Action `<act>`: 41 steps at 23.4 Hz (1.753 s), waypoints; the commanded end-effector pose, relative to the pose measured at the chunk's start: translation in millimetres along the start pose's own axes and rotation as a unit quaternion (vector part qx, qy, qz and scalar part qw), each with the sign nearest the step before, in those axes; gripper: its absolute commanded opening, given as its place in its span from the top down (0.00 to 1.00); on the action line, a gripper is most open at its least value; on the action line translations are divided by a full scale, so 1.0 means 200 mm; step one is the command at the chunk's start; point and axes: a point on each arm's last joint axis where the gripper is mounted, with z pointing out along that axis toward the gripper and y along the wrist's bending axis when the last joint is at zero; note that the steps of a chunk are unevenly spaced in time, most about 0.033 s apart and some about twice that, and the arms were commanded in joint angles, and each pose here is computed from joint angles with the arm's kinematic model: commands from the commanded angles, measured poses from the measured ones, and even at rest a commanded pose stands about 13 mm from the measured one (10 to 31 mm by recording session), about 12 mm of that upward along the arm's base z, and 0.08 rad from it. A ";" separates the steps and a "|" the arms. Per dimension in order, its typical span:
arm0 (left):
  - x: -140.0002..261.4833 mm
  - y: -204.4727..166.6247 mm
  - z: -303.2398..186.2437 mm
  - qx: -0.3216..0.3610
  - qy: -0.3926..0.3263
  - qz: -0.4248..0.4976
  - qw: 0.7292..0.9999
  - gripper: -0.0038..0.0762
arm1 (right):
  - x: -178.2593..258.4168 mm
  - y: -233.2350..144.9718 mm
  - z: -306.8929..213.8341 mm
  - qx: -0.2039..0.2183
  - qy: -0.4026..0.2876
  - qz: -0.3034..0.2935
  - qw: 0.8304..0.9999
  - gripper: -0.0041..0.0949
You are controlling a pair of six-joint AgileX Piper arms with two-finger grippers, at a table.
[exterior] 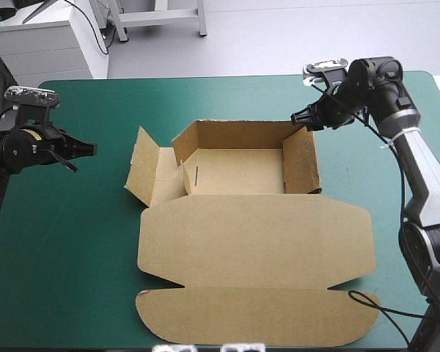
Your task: Fold the box
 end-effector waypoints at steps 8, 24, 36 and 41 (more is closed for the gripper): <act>-0.03 0.00 -0.08 0.002 -0.028 -0.006 1.000 0.95 | -0.02 0.02 -0.31 0.006 -0.071 0.048 0.996 0.52; -0.04 0.00 -0.08 0.000 -0.039 -0.006 0.999 0.95 | 0.01 -0.01 0.10 -0.002 0.035 0.065 0.997 0.53; -0.05 0.00 -0.08 -0.002 -0.054 -0.006 0.999 0.95 | 0.11 0.01 0.33 -0.043 0.107 0.064 0.991 0.75; -0.06 0.02 -0.08 -0.006 -0.065 -0.014 0.998 0.95 | 0.11 0.01 0.33 -0.042 0.108 0.058 0.992 0.98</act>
